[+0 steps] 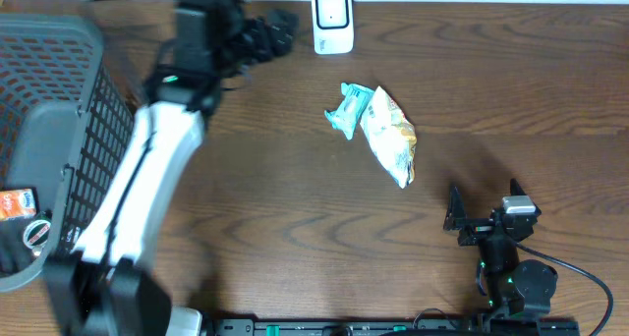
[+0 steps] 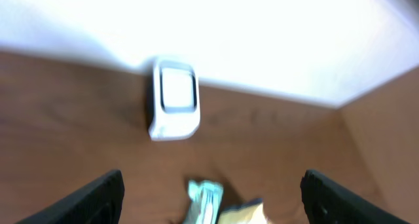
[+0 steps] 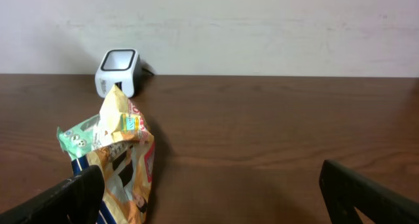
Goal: Scan the item barcode
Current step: 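Carry the green wipes pack to the scanner and drop it beside the bag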
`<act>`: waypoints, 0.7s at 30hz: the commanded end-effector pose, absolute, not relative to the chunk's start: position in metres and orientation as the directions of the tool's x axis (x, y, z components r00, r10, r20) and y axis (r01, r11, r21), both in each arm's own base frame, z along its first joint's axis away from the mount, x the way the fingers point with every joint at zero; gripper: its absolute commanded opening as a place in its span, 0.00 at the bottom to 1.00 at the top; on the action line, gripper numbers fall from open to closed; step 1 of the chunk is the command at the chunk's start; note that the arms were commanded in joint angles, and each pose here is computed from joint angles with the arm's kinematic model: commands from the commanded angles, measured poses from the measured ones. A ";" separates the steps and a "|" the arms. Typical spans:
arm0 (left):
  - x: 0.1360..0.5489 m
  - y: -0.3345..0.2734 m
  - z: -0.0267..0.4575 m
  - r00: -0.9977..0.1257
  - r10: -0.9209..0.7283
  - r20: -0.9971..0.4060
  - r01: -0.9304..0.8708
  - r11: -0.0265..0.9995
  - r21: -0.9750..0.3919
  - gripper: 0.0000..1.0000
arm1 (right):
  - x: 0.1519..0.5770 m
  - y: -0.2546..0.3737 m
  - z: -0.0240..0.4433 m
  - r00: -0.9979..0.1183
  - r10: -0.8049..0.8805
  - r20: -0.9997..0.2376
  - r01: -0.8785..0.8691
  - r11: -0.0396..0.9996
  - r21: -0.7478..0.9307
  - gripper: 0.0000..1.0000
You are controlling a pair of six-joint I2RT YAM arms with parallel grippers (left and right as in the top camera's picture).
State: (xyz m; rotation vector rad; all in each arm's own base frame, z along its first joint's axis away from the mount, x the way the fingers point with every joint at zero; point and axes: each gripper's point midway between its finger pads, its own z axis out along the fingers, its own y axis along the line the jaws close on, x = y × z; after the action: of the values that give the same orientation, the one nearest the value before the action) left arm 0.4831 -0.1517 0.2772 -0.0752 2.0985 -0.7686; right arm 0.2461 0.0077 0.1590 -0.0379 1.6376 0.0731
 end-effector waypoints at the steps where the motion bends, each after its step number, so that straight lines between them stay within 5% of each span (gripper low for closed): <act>1: 0.456 -0.089 0.349 -0.465 -0.327 -0.823 0.219 0.858 -0.465 0.85 | 0.246 0.009 0.159 -0.066 0.013 -0.998 -0.073 0.997 0.018 0.99; 5: 0.420 0.016 0.369 -0.364 -0.393 -0.844 -0.068 0.915 -0.397 0.85 | 0.246 0.009 0.159 -0.066 0.013 -0.998 -0.073 0.997 0.018 0.99; 9: 0.384 0.111 0.357 -0.304 -0.472 -0.828 -0.371 0.859 -0.353 0.86 | 0.246 0.009 0.159 -0.066 0.013 -0.998 -0.073 0.997 0.018 0.99; 15: 0.320 0.227 0.312 -0.246 -0.596 -0.764 -0.729 0.634 -0.260 0.86 | 0.246 0.009 0.159 -0.066 0.013 -0.998 -0.073 0.997 0.018 0.99; 21: 0.284 0.271 0.264 -0.209 -0.728 -0.653 -0.858 0.457 -0.235 0.87 | 0.246 0.009 0.159 -0.066 0.013 -0.998 -0.073 0.997 0.018 0.99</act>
State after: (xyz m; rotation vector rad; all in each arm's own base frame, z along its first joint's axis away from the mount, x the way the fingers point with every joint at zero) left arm 0.3018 0.2474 0.2900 -1.1690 1.9753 0.1750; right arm 0.2461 0.0078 0.1590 -0.0379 1.6376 0.0737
